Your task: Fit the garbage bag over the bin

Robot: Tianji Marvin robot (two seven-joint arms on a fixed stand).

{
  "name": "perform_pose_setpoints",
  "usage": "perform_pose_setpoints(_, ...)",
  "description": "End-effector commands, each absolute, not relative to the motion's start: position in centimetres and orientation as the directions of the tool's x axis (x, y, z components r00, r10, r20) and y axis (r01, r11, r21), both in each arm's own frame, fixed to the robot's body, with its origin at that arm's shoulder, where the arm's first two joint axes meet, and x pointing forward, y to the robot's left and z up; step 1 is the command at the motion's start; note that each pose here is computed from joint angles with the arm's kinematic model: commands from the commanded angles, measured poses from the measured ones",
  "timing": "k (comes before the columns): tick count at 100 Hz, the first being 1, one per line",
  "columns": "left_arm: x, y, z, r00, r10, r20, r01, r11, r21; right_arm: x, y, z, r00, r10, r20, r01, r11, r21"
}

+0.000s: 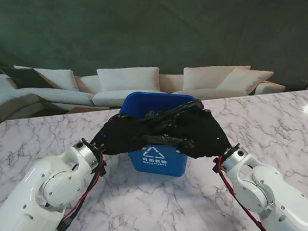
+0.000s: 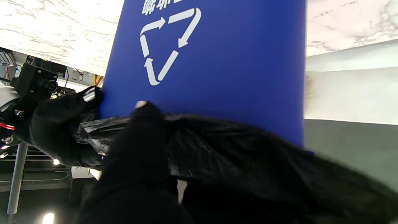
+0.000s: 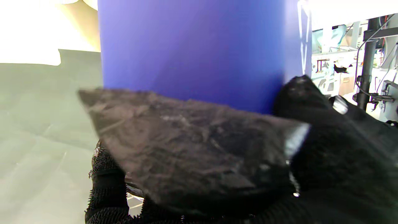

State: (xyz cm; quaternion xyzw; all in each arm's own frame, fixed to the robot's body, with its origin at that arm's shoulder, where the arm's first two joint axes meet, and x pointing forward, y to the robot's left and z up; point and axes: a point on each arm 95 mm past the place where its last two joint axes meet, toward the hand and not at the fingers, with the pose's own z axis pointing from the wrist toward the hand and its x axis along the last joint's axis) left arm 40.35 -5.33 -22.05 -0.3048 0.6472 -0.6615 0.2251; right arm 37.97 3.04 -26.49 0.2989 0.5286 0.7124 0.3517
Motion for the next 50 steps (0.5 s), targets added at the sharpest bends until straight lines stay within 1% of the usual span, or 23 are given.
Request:
perform_pose_setpoints(1, 40.1, -5.3, -22.0, -0.729, -0.676, 0.106, -0.092, -0.057, -0.994, 38.2, 2.4, -27.4, -0.554, 0.83, 0.063, -0.163, -0.183, 0.97)
perform_pose_setpoints(11, 39.9, -5.0, -21.5, -0.746, -0.659, 0.091, -0.065, -0.064, -0.996, 38.3, 2.1, -27.3, -0.549, 0.833, 0.068, -0.16, -0.184, 0.97)
perform_pose_setpoints(27, 39.6, -4.3, -20.9, -0.77, -0.632, 0.092, -0.064, -0.067, -0.996, 38.4, 1.7, -27.2, -0.54, 0.84, 0.062, -0.156, -0.172, 0.973)
perform_pose_setpoints(39, 39.5, -3.9, -20.9, -0.772, -0.628, 0.098, -0.061, -0.08, -0.995, 38.5, 1.3, -27.1, -0.538, 0.841, 0.059, -0.154, -0.167, 0.974)
perform_pose_setpoints(50, 39.4, -3.6, -20.9, -0.769, -0.633, 0.093, -0.038, -0.099, -0.994, 38.6, 1.2, -27.0, -0.542, 0.838, 0.067, -0.144, -0.171, 0.975)
